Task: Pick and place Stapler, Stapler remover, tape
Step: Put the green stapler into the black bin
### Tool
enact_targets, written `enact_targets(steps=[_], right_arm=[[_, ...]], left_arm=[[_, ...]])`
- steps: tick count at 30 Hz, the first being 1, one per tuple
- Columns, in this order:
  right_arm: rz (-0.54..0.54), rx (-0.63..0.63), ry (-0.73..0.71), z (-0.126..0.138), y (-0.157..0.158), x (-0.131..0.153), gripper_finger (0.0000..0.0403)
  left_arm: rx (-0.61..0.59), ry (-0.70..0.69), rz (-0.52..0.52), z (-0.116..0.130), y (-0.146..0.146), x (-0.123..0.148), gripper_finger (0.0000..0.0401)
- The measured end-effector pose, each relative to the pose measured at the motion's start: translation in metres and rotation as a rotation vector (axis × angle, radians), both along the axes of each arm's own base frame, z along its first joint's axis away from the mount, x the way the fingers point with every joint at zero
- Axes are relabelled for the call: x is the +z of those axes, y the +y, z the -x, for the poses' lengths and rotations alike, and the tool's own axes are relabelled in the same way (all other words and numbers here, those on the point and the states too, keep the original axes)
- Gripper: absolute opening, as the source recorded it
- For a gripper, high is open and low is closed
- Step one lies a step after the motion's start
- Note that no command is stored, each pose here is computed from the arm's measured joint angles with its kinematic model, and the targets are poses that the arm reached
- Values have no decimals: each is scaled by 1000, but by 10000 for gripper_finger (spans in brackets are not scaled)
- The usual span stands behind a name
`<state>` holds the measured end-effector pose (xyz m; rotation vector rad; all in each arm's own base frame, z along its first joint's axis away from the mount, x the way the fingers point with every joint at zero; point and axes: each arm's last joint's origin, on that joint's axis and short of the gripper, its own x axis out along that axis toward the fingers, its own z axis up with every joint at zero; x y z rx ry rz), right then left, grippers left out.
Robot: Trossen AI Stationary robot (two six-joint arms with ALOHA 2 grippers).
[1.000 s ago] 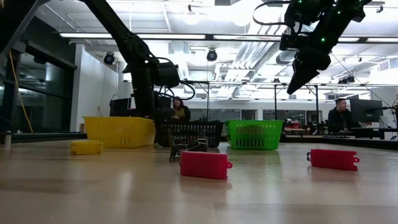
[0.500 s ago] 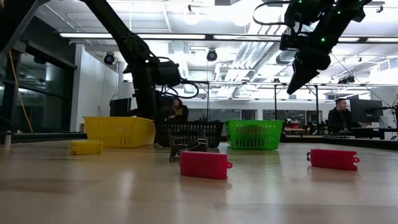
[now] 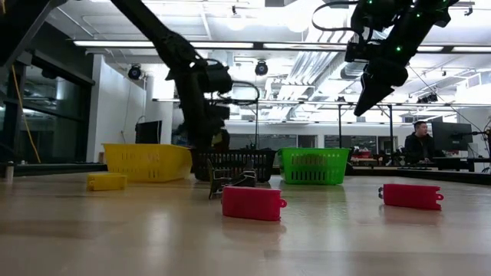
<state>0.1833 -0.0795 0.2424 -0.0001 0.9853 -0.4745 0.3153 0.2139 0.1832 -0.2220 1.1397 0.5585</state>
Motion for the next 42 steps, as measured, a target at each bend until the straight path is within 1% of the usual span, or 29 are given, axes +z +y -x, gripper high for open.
enact_targets(steps=[3,8,12,18,24,28,35,38,42], right_arm=[[0,0,1,0,0,0,197],[-2,0,5,0,0,0,197],[-2,0,5,0,0,0,197],[-2,0,5,0,0,0,197],[-2,0,5,0,0,0,197],[-2,0,5,0,0,0,197],[-2,0,5,0,0,0,197],[-2,0,5,0,0,0,197],[-2,0,5,0,0,0,197]], left_arm=[[-49,33,-3,-2,1,14,64],[-128,118,27,-1,0,35,63],[-175,199,84,3,-7,43,63],[-241,288,163,4,-28,44,63],[-305,320,188,-4,-50,44,63],[-328,348,203,-6,-60,44,63],[-343,449,262,-4,-84,44,63],[-354,472,269,-4,-93,45,65],[-355,483,242,-8,-102,45,71]])
